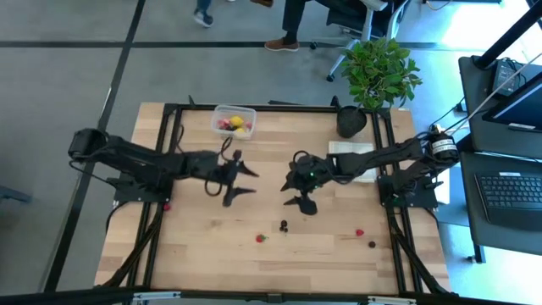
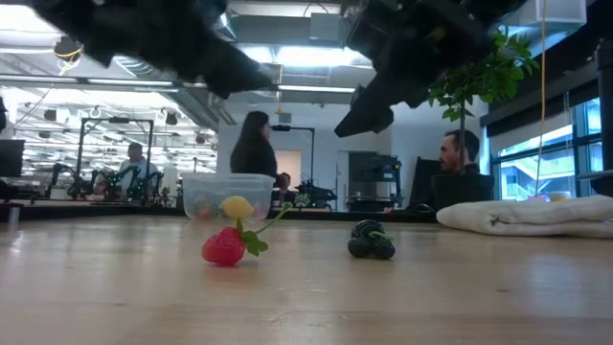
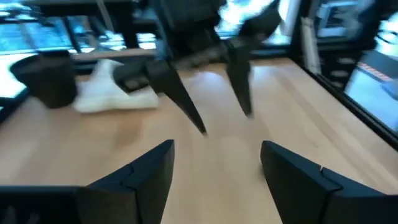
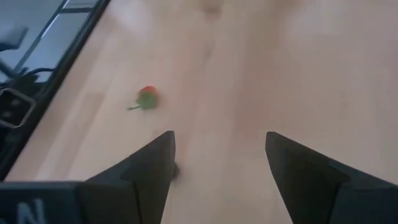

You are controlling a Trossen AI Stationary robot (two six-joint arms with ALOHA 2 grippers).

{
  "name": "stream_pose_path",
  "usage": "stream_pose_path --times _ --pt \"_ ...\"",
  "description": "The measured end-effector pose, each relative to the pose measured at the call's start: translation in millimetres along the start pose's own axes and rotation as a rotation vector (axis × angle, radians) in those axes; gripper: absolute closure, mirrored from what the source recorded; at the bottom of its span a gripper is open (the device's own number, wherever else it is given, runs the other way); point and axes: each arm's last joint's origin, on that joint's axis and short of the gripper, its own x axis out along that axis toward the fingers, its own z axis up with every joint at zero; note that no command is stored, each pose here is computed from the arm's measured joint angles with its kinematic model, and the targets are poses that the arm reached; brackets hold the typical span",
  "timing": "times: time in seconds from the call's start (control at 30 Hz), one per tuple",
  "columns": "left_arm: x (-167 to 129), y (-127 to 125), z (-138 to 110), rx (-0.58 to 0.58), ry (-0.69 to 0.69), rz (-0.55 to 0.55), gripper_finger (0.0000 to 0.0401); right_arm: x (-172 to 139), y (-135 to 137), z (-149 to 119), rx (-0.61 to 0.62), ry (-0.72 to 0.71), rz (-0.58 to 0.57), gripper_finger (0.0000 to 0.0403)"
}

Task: Pick and placing Produce into tupperware
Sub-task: Put the top black cherry into the transparent bin

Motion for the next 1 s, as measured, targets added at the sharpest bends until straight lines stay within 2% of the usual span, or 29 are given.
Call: stream_pose_path --times 0.17,0.27,0.4,0.5,0.63,1.0 --pt "-6.5 -22.8 -23.0 -0.013 -0.03 -0.086 0.0171 4.2 18.0 -0.6 -0.007 0.006 0.031 0.0151" --pt "-10.1 -31.6 -33.0 -0.008 -0.022 -0.122 0.0173 9.9 29.4 -3.1 -0.037 0.015 -0.019 0.0151" --pt "-11.5 -36.1 -36.0 -0.011 -0.02 -0.117 0.0173 25.6 42.6 -13.3 -0.063 0.062 -0.042 0.0151" --pt "-11.7 -38.6 -35.9 -0.002 -0.021 -0.128 0.0173 37.9 48.9 -20.8 -0.026 0.081 -0.069 0.0151" --pt "-11.8 -39.8 -36.0 0.0 -0.021 -0.133 0.0173 48.9 47.9 -27.7 0.065 0.081 -0.168 0.0151" --pt "-11.9 -40.2 -36.7 -0.004 -0.013 -0.144 0.0173 64.9 59.7 -44.8 0.122 0.151 -0.157 0.0151"
